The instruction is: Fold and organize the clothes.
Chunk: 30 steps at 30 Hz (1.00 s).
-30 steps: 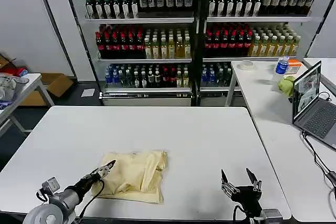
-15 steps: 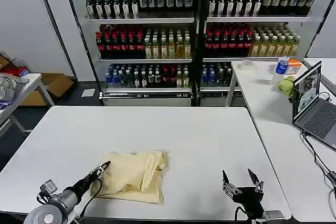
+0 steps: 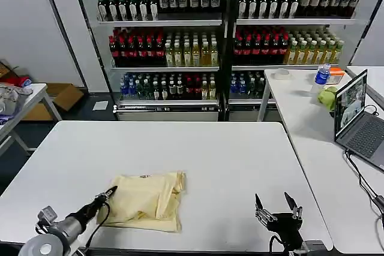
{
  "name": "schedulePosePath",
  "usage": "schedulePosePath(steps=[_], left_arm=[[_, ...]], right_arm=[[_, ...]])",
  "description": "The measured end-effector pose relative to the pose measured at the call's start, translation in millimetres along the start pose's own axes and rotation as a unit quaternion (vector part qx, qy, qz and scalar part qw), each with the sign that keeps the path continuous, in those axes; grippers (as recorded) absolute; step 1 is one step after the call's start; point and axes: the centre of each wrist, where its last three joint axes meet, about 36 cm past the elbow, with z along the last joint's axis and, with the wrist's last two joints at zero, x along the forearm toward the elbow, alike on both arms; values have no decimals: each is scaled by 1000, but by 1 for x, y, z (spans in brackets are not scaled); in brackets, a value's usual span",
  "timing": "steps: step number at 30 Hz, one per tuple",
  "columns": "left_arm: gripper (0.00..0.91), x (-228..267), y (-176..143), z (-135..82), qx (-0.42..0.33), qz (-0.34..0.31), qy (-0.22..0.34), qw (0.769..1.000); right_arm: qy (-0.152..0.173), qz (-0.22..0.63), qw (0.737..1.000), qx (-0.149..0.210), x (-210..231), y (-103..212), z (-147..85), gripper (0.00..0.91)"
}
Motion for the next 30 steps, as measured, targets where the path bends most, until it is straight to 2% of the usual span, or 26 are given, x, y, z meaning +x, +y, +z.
schedulePosePath(steps=[5, 10, 15, 19, 22, 24, 28, 30], left_arm=[[10, 15, -3, -34, -23, -10, -38, 999], [10, 41, -12, -85, -87, -34, -90, 991], [10, 74, -33, -138, -178, -60, -144, 972], [10, 91, -57, -163, -259, -70, -160, 950], [10, 94, -75, -166, -318, -78, -161, 931], [10, 91, -85, -160, -358, -84, -155, 917], [10, 76, -89, -130, -430, -107, -136, 886], [10, 66, -86, -108, -461, -118, -124, 871]], right_arm=[[-3, -4, 1000, -1, -2, 1, -2, 907], [-7, -9, 1000, -5, -4, 2, -4, 907], [-11, -13, 1000, -9, -6, 4, -5, 907], [-12, -15, 1000, -9, -6, 4, -6, 907], [-14, -15, 1000, -11, -6, 5, -7, 907], [-15, -16, 1000, -13, -5, 6, -7, 907], [-17, -13, 1000, -15, -3, 6, -8, 907], [-16, -10, 1000, -15, -2, 6, -8, 907]])
